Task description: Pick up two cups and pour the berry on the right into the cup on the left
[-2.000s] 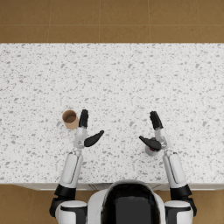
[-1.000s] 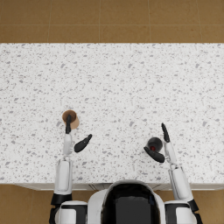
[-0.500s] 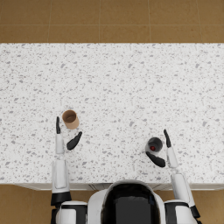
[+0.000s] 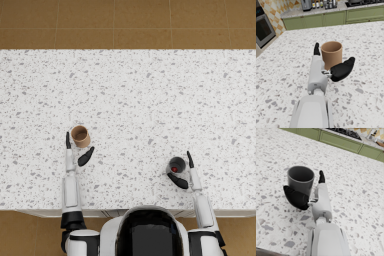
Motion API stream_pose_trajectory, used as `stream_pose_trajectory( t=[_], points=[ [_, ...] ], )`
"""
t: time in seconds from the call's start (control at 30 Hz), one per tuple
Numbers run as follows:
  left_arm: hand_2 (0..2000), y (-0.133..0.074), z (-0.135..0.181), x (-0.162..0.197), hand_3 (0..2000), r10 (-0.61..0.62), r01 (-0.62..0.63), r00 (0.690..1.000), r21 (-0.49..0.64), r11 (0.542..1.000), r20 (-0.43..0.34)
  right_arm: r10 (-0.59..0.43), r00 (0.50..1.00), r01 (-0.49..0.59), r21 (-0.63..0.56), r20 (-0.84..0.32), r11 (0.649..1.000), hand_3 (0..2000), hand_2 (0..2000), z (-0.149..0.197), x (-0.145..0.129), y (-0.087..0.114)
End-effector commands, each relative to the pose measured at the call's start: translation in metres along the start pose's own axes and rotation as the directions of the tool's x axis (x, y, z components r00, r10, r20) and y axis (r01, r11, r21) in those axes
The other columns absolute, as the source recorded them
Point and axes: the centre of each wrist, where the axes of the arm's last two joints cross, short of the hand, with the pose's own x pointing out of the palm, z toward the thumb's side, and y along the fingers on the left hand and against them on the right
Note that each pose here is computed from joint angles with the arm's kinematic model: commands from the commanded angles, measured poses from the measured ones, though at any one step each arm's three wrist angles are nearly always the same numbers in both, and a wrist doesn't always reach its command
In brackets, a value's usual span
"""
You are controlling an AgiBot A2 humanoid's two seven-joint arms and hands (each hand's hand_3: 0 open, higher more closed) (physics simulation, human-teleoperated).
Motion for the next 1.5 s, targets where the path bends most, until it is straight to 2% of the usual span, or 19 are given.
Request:
stream_pose_trajectory(
  t=[0.03,0.17,0.3,0.57,0.83,1.03,1.07,1.1,1.17,1.33,1.4,1.43,1.5],
  points=[
    [0,0.011,0.001,0.002,0,0.002,-0.002,1.000,-0.007,1.000,0.009,-0.005,1.000,0.005,0.020,0.008,1.000,0,0,-0.006,-0.001,-0.005],
    [0,0.014,-0.006,0.004,0,0.004,-0.003,1.000,-0.034,0.999,0.019,0.000,1.000,-0.001,0.030,0.020,1.000,0,0,-0.009,0.005,-0.006],
    [0,0.030,-0.007,0.003,0,0.028,-0.026,0.999,-0.059,0.998,0.044,-0.032,0.999,0.031,0.022,0.027,0.999,0,0,-0.007,0.004,-0.010],
    [0,0.055,-0.016,0.004,0,0.061,-0.049,0.995,-0.138,0.989,0.083,-0.029,0.999,0.027,0.038,0.046,0.999,0,0,-0.011,0.016,-0.015],
    [0,0.058,-0.017,0.004,0,0.070,-0.055,0.993,-0.143,0.988,0.100,-0.019,0.998,0.019,-0.003,0.060,1.000,0,0,0.000,0.020,-0.017],
    [0,0.055,-0.019,0.009,0,0.057,-0.043,0.994,-0.147,0.988,0.094,0.001,0.997,0.001,-0.032,0.080,0.999,0,0,0.007,0.028,-0.026],
    [1361,0.055,-0.017,0.008,327,0.059,-0.045,0.994,-0.139,0.989,0.095,0.000,0.997,0.002,-0.032,0.077,0.999,327,1361,0.007,0.027,-0.021],
    [2000,0.054,-0.015,0.011,653,0.046,-0.035,0.995,-0.126,0.991,0.089,0.045,0.996,-0.042,-0.034,0.077,0.999,653,2000,0.008,0.027,-0.021],
    [2000,0.052,-0.012,0.013,1280,0.019,-0.010,0.996,-0.110,0.994,0.083,0.081,0.994,-0.077,-0.047,0.077,0.996,1280,2000,0.010,0.027,-0.020],
    [2000,0.047,0.004,0.018,1280,-0.011,0.014,0.996,-0.037,0.999,0.085,0.050,0.995,-0.043,-0.089,0.086,0.995,1280,2000,0.020,0.027,-0.019],
    [2000,0.035,0.028,0.022,1280,-0.033,0.027,0.996,0.074,0.997,0.081,0.028,0.995,-0.016,-0.133,0.091,0.991,1280,2000,0.031,0.023,-0.023],
    [2000,0.028,0.037,0.026,1280,-0.056,0.047,0.996,0.118,0.992,0.072,0.010,0.996,0.009,-0.201,0.092,0.979,1280,2000,0.049,0.018,-0.026],
    [2000,0.016,0.050,0.039,1280,-0.110,0.099,0.993,0.179,0.979,0.053,0.012,0.995,0.013,-0.254,0.097,0.967,1280,2000,0.063,0.017,-0.032]
  ],
)
